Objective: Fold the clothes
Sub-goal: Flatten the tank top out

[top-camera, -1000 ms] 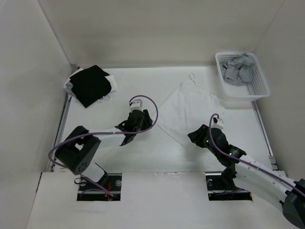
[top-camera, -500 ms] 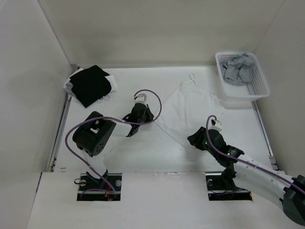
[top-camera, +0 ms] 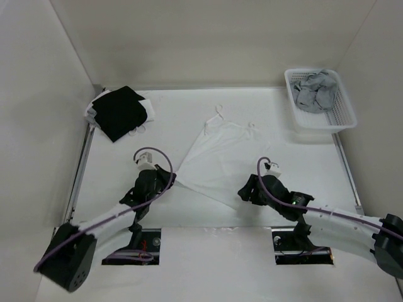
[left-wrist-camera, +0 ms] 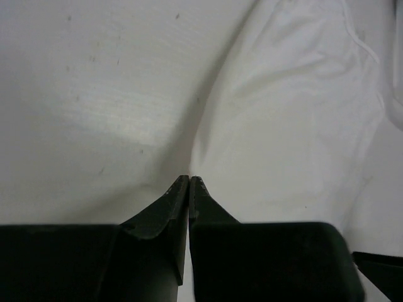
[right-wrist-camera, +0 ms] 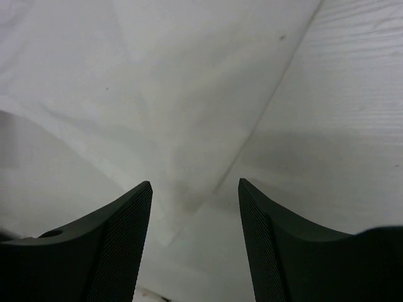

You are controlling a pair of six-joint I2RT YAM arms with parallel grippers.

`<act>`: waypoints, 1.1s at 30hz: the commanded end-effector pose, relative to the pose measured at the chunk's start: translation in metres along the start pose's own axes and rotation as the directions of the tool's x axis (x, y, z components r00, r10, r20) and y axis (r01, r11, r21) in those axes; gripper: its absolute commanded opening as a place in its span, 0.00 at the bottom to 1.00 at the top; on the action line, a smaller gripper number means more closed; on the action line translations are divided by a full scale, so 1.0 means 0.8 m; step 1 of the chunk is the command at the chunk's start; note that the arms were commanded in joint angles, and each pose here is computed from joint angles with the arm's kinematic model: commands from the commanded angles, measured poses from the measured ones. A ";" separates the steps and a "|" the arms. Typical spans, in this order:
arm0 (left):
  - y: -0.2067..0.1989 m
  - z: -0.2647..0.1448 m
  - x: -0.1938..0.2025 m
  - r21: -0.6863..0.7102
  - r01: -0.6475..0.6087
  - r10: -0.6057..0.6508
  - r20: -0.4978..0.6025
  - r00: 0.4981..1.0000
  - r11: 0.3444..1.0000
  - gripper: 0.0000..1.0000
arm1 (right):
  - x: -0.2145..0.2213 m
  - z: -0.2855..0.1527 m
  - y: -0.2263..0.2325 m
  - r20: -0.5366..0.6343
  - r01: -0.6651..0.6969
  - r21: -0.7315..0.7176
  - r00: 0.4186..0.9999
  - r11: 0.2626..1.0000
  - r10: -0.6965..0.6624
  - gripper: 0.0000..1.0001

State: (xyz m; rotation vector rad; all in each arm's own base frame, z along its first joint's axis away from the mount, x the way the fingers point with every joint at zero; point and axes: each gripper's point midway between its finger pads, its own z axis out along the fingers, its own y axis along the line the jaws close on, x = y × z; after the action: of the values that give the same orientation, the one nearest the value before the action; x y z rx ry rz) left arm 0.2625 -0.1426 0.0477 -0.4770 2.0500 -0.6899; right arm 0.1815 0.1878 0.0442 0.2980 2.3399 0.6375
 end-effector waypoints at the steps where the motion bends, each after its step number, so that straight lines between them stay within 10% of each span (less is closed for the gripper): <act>1: 0.021 -0.030 0.012 -0.051 0.132 -0.132 0.010 0.991 0.990 0.01 | 0.007 -0.016 0.038 -0.031 0.017 -0.066 0.999 0.998 -0.019 0.62; 14: 0.012 -0.058 0.011 -0.039 0.108 -0.108 0.016 0.994 0.993 0.03 | -0.003 0.012 0.007 0.013 -0.044 0.088 0.999 0.995 0.043 0.40; 21: 0.015 -0.058 0.019 -0.032 0.123 -0.123 0.006 0.992 0.992 0.03 | -0.071 0.072 0.005 0.058 0.021 0.113 0.998 0.993 -0.028 0.06; 24: 0.011 -0.059 0.022 -0.020 0.133 -0.133 -0.001 0.991 0.991 0.03 | -0.118 0.092 0.007 0.111 0.049 0.143 0.992 0.989 -0.065 0.08; 29: 0.001 -0.061 0.027 -0.001 0.158 -0.158 -0.019 0.987 0.987 0.03 | -0.149 0.083 0.008 0.176 0.030 0.128 0.983 0.991 -0.052 0.49; 33: -0.008 -0.061 0.025 0.010 0.164 -0.164 -0.015 0.986 0.986 0.03 | -0.090 0.036 -0.005 0.160 -0.077 0.092 0.985 0.993 0.062 0.46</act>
State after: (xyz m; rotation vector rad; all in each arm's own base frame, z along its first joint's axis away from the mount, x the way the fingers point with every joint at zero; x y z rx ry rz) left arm 0.2054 -0.1411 0.0497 -0.6178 2.0775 -0.7757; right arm 0.2852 0.1684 0.0636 0.4010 2.2351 0.4534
